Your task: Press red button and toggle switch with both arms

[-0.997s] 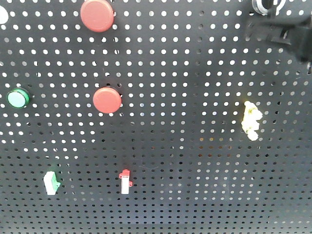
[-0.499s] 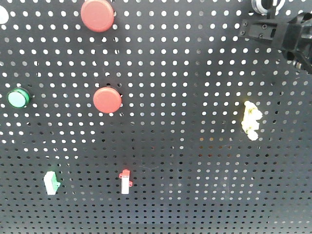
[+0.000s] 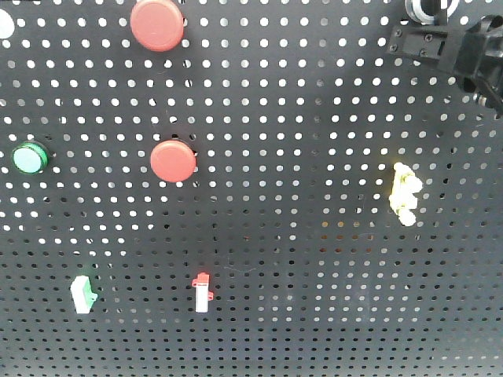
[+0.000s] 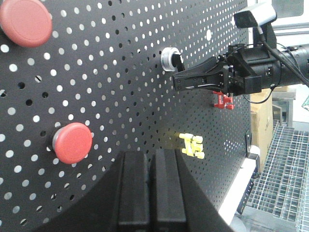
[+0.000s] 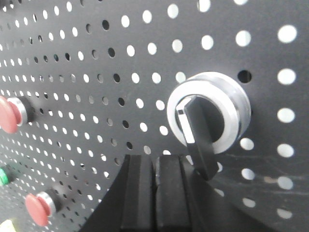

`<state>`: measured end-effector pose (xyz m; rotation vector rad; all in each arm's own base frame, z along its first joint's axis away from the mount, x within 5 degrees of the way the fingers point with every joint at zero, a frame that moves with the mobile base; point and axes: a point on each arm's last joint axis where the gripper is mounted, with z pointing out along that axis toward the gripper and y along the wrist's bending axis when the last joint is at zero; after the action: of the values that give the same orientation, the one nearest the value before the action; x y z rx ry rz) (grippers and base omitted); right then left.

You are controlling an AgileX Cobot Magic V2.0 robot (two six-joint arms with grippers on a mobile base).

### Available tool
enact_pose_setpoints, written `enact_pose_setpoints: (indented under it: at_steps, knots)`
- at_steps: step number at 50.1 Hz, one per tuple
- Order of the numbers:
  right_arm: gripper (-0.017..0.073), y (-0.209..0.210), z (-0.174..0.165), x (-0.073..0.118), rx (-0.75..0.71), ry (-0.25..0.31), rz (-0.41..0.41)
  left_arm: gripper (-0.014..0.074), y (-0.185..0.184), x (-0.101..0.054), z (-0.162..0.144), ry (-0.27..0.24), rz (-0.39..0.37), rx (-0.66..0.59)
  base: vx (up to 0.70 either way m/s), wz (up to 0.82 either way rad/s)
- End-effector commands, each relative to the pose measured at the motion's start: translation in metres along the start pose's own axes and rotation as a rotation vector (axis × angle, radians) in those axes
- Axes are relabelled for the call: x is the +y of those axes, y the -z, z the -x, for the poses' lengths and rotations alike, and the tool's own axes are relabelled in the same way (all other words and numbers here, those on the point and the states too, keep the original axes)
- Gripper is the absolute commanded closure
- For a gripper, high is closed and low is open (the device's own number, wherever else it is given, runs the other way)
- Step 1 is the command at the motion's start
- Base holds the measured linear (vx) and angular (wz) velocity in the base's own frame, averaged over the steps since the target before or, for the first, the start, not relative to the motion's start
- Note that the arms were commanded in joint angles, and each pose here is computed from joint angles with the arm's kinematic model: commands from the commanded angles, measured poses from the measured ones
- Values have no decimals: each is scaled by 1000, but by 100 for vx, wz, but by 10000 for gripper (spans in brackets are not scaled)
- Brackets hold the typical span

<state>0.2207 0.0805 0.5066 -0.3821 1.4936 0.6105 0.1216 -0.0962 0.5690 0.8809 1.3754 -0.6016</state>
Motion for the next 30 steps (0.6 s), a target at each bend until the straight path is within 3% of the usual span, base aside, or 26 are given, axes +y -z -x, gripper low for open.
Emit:
enact_pose_setpoints:
  at_steps: [1,14,24,30]
  knots:
    - [562,11,25,-9,-157,14,-131,592,6,-1,13,17,25,-90,0,0]
    - [562,23,32,-14,-190,31,-185,592,5,-1,12,17,17,-83,0,0]
    - [562,34,31,-2,-137,56,-138,592,5,-1,12,18,14,-79,0,0]
    - [562,44,26,1,-106,59,-166,592,5,-2,9,18,9,-55,0,0]
